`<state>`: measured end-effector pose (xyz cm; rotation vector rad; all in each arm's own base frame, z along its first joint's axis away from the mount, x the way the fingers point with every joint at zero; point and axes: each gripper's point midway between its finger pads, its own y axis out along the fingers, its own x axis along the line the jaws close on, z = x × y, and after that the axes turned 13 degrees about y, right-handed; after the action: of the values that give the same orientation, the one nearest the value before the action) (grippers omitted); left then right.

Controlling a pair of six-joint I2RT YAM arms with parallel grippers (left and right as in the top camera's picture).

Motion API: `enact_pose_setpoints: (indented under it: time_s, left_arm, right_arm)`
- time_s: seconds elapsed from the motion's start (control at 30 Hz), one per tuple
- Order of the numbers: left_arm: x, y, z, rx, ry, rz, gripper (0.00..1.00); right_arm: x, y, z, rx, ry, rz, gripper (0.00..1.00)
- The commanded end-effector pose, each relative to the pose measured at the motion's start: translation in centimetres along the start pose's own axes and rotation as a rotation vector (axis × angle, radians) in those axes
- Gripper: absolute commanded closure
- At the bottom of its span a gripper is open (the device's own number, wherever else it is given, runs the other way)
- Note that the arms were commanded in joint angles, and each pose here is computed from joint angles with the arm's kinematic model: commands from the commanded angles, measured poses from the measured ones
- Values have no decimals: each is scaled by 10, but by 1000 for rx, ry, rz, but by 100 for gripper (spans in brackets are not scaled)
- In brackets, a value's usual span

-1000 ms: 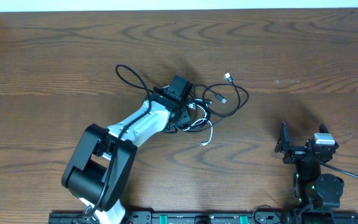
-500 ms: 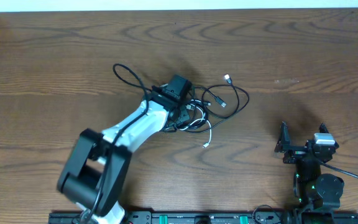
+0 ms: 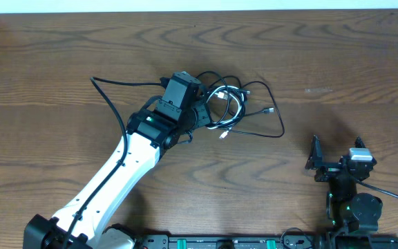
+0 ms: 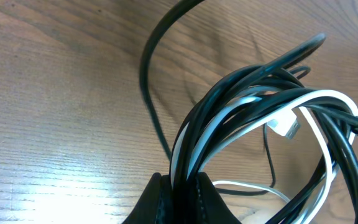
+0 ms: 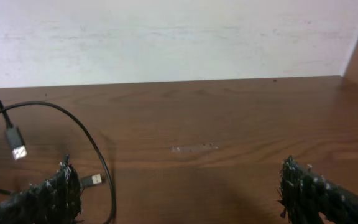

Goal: Untangle cables

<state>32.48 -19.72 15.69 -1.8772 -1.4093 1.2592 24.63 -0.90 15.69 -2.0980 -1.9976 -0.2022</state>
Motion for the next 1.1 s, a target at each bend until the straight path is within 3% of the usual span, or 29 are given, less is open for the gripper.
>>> enact_pose_setpoints:
  time_s: [0.0, 0.37, 0.57, 0.67, 0.87, 1.03, 1.07]
  left_arm:
    - [-3, -4, -7, -21, -2, 6, 92]
    - [-2, -4, -7, -23, -35, 1, 92]
    - [-1, -4, -8, -25, -35, -6, 92]
    - [-1, -4, -8, -25, -40, -6, 92]
    - [3, -4, -2, -5, -273, -20, 92]
    - [6, -4, 7, 28, -467, -41, 93]
    - [6, -4, 9, 38, -500, -40, 92]
  right_arm:
    - [-3, 0, 0, -5, 9, 13, 1]
    - [-2, 0, -2, -11, 12, 10, 1]
    - [13, -1, 2, 19, 147, -76, 1]
    - [26, -2, 4, 53, 346, -146, 1]
    - [63, -13, 10, 295, 1222, -281, 1]
    - [58, -11, 9, 287, 1359, -245, 1]
    - [57, -10, 8, 282, 1357, -242, 7]
